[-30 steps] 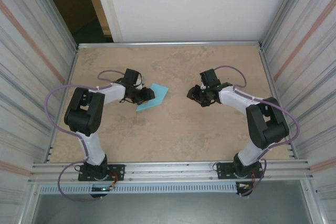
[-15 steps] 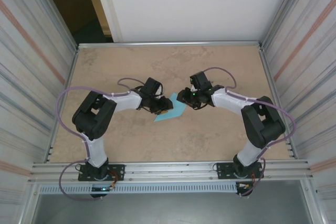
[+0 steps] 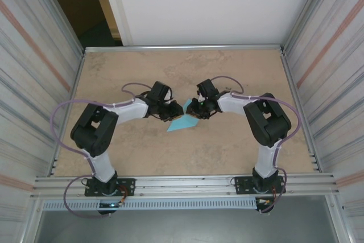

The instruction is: Fold a paper plane with a square sheet of paper (pick it up from the middle)

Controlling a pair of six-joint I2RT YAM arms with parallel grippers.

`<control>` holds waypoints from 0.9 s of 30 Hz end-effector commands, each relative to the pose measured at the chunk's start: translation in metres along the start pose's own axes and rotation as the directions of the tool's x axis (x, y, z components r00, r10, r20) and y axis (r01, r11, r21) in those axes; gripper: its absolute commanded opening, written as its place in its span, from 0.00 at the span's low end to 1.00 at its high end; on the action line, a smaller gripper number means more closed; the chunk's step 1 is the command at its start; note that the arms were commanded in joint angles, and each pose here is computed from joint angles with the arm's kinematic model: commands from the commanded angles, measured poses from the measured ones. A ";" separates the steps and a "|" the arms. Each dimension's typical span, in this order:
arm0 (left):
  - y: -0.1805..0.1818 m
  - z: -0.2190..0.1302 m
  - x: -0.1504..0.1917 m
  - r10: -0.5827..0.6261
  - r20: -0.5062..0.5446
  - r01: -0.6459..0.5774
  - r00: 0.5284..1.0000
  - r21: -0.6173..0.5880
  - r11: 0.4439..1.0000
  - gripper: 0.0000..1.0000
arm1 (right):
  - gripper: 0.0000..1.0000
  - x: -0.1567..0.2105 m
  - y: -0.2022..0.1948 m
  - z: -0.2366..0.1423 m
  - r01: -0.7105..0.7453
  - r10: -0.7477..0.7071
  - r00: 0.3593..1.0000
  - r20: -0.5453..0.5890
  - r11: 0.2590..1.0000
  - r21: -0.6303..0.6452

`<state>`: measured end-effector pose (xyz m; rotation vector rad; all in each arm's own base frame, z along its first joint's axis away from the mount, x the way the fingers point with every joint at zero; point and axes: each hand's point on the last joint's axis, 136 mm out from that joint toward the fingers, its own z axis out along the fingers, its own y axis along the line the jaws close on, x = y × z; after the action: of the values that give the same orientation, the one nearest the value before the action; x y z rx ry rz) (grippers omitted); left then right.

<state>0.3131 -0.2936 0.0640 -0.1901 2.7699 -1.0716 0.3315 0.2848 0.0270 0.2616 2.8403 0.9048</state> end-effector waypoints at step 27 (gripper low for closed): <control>0.084 0.003 0.032 -0.140 -0.025 0.126 0.990 -0.304 0.944 0.09 | 0.41 -0.022 0.006 -0.052 -0.047 0.056 0.984 0.168 0.997 -0.058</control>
<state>0.2864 -0.2501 0.0176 -0.3136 2.9283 -0.7616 0.3383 0.2754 0.0570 0.2077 2.7469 0.9429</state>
